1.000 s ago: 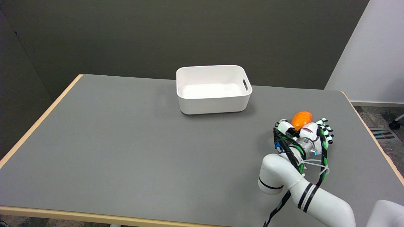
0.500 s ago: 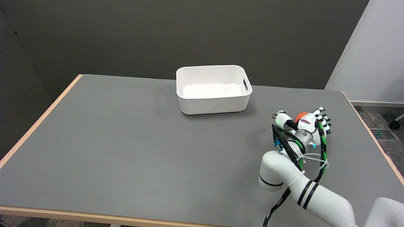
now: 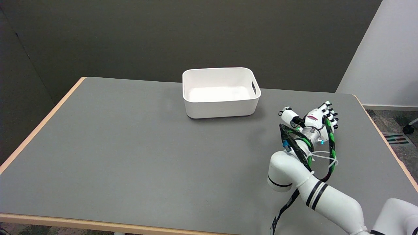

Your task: Pick up mango.

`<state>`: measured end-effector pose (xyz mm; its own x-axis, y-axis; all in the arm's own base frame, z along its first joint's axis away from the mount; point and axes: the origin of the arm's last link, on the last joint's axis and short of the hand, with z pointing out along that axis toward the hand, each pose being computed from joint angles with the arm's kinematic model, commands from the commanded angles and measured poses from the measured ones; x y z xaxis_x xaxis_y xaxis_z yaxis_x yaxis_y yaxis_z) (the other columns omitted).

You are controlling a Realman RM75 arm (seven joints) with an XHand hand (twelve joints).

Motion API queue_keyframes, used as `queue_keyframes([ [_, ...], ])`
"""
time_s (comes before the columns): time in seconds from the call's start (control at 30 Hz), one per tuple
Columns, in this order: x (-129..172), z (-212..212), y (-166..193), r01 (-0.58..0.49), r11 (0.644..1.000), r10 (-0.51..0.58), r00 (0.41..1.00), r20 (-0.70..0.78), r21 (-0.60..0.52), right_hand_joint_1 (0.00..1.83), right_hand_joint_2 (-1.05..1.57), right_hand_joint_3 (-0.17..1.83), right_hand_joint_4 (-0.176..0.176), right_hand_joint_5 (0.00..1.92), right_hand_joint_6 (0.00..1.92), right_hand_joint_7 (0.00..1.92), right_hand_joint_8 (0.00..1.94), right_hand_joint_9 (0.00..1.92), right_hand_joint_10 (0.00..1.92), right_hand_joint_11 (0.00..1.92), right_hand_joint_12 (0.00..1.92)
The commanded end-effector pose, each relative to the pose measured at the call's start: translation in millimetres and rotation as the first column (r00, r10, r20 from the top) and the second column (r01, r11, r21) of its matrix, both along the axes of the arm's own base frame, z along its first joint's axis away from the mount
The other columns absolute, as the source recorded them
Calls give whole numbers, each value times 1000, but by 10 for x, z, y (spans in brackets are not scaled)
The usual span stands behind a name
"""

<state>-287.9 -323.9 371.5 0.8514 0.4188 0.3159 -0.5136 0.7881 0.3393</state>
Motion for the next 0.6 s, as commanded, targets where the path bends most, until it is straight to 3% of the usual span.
queue_keyframes([
  [0.03, -174, 100, -50, 61, 998, -61, 997, 40, -11, 456, 763, 699, -176, -1, 265, -1, 169, -1, 129, -1, 837],
  [0.33, -248, 86, -11, 82, 997, -82, 996, 46, -2, 462, 761, 702, -176, -1, 273, -1, 182, -1, 134, -1, 832],
  [0.47, -266, 86, -5, 90, 996, -89, 995, 43, -3, 503, 676, 893, -176, 19, 274, 6, 359, -1, 390, 0, 1021],
  [0.53, -266, 80, -1, 91, 996, -90, 995, 41, -3, 499, 713, 914, -176, 37, 356, 58, 467, 5, 703, 27, 1191],
  [0.6, -263, 73, 5, 90, 996, -90, 995, 36, -1, 562, 783, 811, -176, 46, 434, 153, 488, 90, 822, 103, 1317],
])
